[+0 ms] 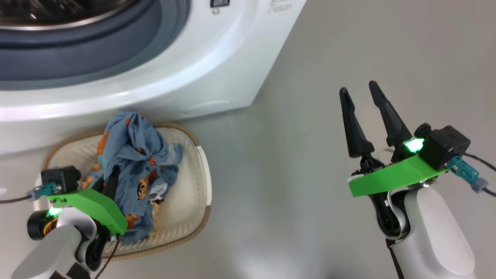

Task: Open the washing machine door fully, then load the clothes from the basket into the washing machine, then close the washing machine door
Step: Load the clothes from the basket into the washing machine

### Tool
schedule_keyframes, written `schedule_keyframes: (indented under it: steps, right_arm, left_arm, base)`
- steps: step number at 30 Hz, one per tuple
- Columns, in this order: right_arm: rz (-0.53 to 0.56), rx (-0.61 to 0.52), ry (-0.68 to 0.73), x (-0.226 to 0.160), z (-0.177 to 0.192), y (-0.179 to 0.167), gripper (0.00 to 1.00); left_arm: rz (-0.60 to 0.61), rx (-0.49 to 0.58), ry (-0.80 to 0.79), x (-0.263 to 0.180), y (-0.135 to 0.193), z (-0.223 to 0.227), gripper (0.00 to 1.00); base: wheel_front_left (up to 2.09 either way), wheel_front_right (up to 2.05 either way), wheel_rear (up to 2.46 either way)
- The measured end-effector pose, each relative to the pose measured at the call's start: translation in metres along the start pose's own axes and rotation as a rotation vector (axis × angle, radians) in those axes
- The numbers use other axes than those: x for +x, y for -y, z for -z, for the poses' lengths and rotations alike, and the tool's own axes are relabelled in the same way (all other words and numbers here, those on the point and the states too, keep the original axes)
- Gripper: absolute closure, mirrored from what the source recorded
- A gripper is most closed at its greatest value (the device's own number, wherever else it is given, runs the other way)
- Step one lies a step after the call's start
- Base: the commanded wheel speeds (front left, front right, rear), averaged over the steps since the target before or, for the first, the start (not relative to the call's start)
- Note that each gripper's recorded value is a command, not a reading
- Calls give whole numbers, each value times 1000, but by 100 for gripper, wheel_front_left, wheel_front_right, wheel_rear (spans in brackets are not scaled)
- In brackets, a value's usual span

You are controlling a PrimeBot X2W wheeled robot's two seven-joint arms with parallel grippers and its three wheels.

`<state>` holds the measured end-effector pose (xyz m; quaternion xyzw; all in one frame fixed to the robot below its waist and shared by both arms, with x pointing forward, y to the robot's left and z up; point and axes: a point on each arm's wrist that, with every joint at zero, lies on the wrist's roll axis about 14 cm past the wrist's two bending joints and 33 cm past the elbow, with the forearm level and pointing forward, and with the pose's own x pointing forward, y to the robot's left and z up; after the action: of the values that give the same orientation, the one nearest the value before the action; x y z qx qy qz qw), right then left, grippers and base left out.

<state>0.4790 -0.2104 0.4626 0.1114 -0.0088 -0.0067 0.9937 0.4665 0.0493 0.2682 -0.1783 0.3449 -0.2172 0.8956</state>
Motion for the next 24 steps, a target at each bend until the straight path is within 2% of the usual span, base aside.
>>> schedule_keyframes:
  steps: [5,24]
  right_arm:
    - [-22,-2,32,-10,-18,-9,0]
    - [-87,-12,101,-62,-60,-27,0]
  left_arm:
    - [13,2,125,-23,12,-38,100]
    - [-27,56,545,-148,59,-113,100]
  base:
    - [0,0,0]
    - [0,0,0]
